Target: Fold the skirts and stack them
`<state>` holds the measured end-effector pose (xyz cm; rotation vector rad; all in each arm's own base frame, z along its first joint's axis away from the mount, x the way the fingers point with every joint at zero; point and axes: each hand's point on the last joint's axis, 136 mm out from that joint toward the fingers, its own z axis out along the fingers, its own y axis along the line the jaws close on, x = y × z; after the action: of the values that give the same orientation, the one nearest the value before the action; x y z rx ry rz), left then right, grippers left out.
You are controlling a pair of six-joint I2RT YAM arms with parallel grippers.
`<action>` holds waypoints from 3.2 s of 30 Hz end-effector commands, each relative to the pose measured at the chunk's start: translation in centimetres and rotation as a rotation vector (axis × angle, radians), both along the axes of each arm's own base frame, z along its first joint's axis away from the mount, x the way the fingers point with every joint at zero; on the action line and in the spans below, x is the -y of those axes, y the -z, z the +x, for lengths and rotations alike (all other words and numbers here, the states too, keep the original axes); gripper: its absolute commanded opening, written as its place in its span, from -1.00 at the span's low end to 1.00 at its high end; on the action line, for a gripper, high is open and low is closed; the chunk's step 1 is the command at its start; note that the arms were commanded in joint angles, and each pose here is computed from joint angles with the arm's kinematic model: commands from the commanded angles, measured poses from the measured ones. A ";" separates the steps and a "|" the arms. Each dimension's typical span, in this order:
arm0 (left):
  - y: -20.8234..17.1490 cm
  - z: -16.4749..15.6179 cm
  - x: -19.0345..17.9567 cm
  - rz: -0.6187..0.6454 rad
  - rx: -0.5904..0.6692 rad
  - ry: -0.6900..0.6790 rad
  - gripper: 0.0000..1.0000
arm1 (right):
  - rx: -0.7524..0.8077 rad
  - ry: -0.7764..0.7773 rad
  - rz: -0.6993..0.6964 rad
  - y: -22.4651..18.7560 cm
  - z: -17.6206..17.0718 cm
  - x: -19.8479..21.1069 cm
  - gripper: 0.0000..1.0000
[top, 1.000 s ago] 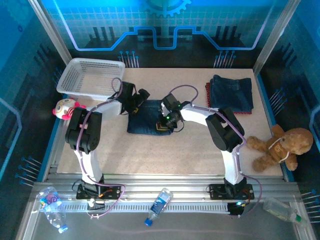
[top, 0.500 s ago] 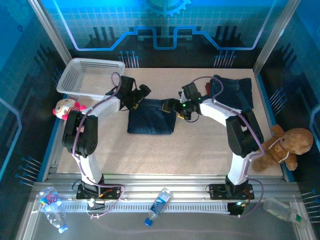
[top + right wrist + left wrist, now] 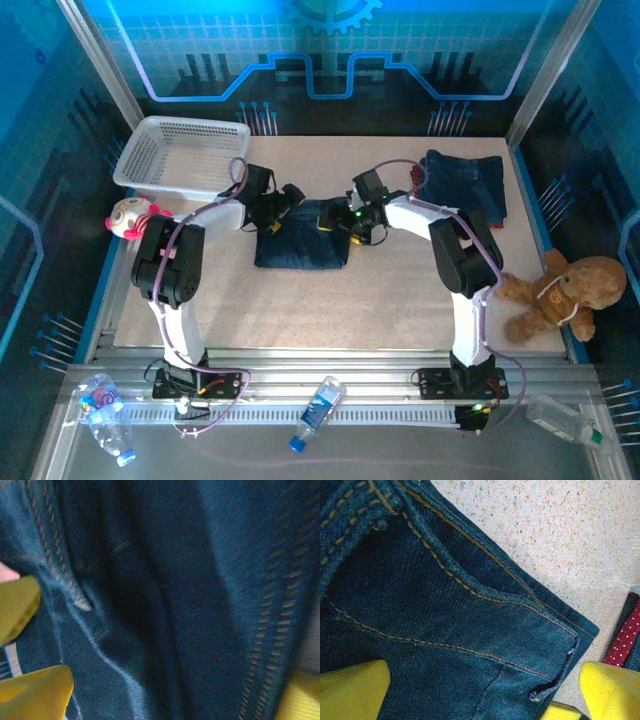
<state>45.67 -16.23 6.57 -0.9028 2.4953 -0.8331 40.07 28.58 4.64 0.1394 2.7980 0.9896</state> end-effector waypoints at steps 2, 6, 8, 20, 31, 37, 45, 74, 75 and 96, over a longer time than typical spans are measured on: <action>3.0 -2.8 -0.2 0.001 -0.114 -0.004 0.98 | 0.015 -0.099 0.114 -0.7 -1.1 -3.7 0.88; 3.3 -3.2 -0.3 -0.003 -0.119 -0.007 0.98 | -0.009 -0.103 0.104 0.5 -1.4 -4.4 0.86; 3.4 -3.4 -0.3 -0.004 -0.121 -0.006 0.98 | -0.024 -0.100 0.107 1.3 -1.5 -4.7 0.81; 0.8 -2.8 0.0 -0.050 -0.063 0.013 0.98 | -0.034 -0.031 0.092 3.5 -0.7 -4.9 -0.65; -10.4 -4.0 -6.3 0.110 0.189 -0.057 0.98 | 0.174 -0.345 -0.415 -7.0 0.9 9.4 -1.00; -10.1 -5.0 -8.5 0.106 0.182 -0.115 0.98 | 0.114 -0.358 -0.585 -11.1 2.3 17.8 -1.00; -9.6 -4.9 -8.9 0.114 0.165 -0.124 0.98 | 0.215 -0.396 -0.784 -16.3 4.7 21.6 -1.00; -8.4 -4.3 -9.2 0.132 0.092 -0.154 0.98 | 0.296 -0.018 -0.524 -15.8 8.3 35.4 -1.00; -8.3 -4.4 -9.3 0.136 0.087 -0.155 0.98 | 0.270 0.004 -0.502 -14.4 8.5 36.1 -1.00; -8.2 -8.0 -12.6 0.276 0.063 -0.226 0.98 | 0.090 0.475 -0.829 -14.2 5.5 45.9 0.51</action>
<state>39.04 -5.39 14.57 -1.0070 2.3344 -0.5115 46.15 -16.93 17.05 0.5105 2.6947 -0.2430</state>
